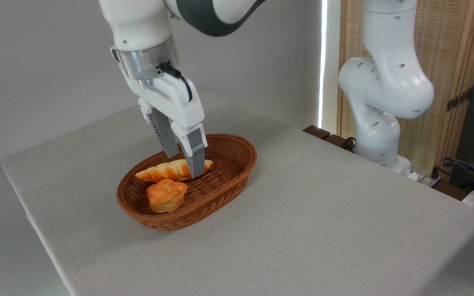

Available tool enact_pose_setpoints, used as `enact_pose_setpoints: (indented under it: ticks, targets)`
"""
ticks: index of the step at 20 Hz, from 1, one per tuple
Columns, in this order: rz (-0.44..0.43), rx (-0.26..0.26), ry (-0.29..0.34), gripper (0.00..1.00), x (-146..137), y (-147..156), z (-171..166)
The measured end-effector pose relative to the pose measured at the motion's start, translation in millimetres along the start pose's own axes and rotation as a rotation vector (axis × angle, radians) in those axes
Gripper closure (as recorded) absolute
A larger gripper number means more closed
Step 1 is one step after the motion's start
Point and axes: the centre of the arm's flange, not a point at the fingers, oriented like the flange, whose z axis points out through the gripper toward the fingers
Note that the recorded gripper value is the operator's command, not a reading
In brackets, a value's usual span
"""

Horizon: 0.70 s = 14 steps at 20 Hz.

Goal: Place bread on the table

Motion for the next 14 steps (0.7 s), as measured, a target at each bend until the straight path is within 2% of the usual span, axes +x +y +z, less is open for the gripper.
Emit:
enact_pose_setpoints:
  ticks: [4,8,11,14]
  targets:
    - [0.059,-0.043,-0.050,0.00,13.5,21.1,33.1]
    - [0.128,-0.109,-0.056,0.00,20.5,38.8,58.6]
    - [0.146,-0.141,-0.034,0.00,29.3,52.7,77.7]
    - [0.149,-0.150,-0.005,0.00,35.8,59.5,91.8]
